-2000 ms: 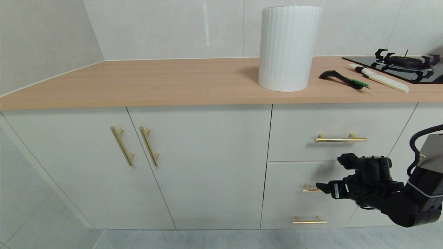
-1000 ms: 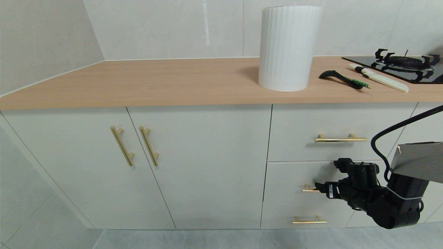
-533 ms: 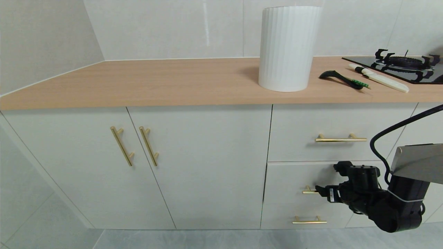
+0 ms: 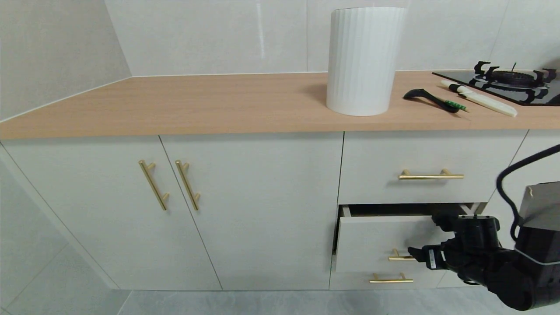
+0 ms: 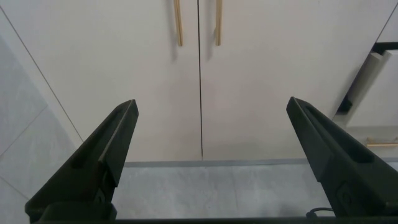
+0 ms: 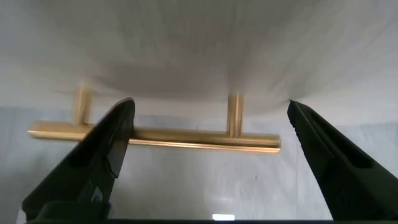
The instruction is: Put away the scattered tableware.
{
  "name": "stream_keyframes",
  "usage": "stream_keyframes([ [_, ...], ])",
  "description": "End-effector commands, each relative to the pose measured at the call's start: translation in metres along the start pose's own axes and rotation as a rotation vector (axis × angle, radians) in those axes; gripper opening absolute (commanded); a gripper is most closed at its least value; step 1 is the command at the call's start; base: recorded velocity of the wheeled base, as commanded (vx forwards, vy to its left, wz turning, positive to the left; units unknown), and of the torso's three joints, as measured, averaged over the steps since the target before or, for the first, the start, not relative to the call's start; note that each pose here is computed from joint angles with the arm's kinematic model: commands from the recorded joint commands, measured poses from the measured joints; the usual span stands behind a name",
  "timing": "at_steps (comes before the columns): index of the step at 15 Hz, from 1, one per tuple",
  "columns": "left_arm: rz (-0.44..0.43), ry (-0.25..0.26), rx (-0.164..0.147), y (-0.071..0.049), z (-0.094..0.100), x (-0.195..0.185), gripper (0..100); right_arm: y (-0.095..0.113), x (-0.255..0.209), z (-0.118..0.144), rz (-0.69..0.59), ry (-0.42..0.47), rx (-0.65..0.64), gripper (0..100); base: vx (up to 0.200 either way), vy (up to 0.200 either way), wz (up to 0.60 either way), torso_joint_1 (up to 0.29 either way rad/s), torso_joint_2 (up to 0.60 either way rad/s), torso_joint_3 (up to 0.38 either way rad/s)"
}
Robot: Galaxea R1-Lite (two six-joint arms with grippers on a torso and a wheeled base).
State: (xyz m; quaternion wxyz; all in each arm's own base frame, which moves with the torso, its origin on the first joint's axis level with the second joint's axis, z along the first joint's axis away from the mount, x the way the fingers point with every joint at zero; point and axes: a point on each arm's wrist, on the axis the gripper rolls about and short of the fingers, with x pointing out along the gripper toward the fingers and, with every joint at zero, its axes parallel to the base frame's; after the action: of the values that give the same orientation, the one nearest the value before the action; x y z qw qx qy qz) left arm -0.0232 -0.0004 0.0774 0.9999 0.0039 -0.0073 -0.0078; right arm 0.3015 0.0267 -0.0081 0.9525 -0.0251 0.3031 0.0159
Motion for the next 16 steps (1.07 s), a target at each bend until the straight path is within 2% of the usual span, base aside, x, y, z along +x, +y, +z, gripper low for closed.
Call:
stream_keyframes([
  [1,0.0,0.001,0.0,0.0,0.0,0.0,100,-0.005,-0.101,0.061,0.019,-0.254,0.013,100,0.0,0.0,0.0,0.0,0.0,0.0],
  [4,0.002,0.001,0.0,0.0,0.0,0.0,100,-0.009,-0.188,0.105,0.093,-0.316,0.011,100,0.0,0.0,0.0,0.0,0.0,0.0],
  [6,0.0,0.001,0.0,0.0,0.0,0.0,100,-0.009,-0.214,0.12,0.115,-0.311,0.007,100,0.0,0.0,0.0,0.0,0.0,0.0],
  [7,0.0,0.001,0.0,0.0,0.0,0.0,100,-0.007,-0.21,0.124,0.123,-0.301,0.003,100,0.0,0.0,0.0,0.0,0.0,0.0],
  [12,0.0,0.001,0.0,0.0,0.0,0.0,100,0.0,-0.124,0.132,0.123,-0.104,0.001,100,0.0,0.0,0.0,0.0,0.0,0.0],
  [16,0.0,0.001,0.0,0.0,0.0,0.0,100,0.003,-0.086,0.128,0.121,-0.033,0.002,100,0.0,0.0,0.0,0.0,0.0,0.0],
])
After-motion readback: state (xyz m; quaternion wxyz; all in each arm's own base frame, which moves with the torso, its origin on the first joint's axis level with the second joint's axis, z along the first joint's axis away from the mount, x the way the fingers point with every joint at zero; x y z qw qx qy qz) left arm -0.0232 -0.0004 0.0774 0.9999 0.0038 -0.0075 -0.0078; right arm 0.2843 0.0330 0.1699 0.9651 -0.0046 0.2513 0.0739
